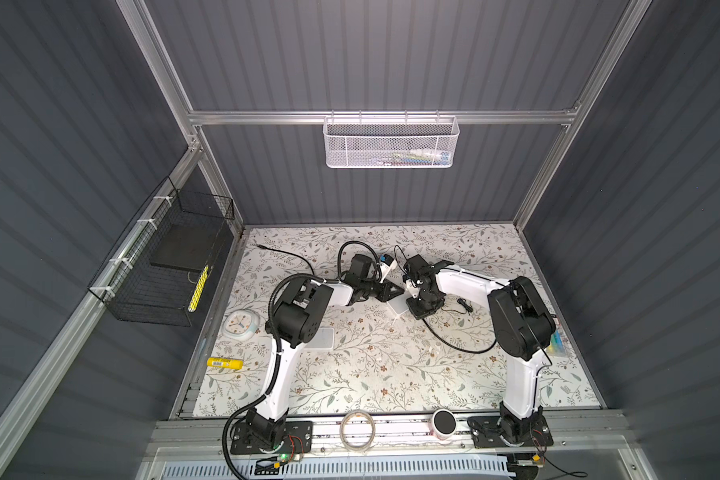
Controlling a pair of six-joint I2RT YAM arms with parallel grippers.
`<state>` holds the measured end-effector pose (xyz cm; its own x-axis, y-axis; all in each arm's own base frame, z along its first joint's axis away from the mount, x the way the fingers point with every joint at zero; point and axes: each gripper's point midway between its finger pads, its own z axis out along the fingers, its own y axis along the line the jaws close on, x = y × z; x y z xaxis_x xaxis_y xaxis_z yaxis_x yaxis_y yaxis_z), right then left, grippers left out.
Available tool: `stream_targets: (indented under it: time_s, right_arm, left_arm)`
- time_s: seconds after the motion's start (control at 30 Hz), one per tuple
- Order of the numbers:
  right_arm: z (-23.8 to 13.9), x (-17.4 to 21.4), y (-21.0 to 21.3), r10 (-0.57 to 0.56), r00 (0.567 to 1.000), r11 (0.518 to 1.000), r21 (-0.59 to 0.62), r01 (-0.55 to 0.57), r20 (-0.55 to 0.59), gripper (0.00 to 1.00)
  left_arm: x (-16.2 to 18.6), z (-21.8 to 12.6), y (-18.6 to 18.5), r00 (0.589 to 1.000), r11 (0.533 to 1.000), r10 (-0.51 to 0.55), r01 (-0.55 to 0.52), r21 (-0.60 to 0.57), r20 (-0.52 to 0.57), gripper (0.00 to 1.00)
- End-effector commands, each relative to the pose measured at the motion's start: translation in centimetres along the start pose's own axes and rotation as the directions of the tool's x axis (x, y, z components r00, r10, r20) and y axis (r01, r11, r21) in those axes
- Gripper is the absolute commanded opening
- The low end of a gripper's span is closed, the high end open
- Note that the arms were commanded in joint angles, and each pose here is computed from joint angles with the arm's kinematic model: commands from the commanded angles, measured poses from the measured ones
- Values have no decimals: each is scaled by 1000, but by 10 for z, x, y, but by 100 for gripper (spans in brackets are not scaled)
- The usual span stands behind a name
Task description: Insert the plug into the switch port
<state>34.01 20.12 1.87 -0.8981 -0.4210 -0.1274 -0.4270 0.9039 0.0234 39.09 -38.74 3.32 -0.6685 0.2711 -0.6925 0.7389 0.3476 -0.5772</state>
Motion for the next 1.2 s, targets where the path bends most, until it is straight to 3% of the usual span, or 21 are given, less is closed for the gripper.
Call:
stream_targets:
  time_s: [0.0, 0.7, 1.17]
  right_arm:
    - [-82, -175, 14, 31, 742, 998, -67, 19, 670, 0]
    - [-99, -200, 30, -111, 696, 979, -42, 198, 710, 0]
    - [-121, -221, 22, -119, 648, 985, 7, 173, 752, 0]
  left_arm:
    - [187, 15, -93, 769, 866, -299, 468, 179, -565, 16]
    - [211, 20, -105, 727, 861, -276, 478, 176, -628, 14]
    - [214, 21, -106, 720, 853, -275, 488, 184, -637, 14]
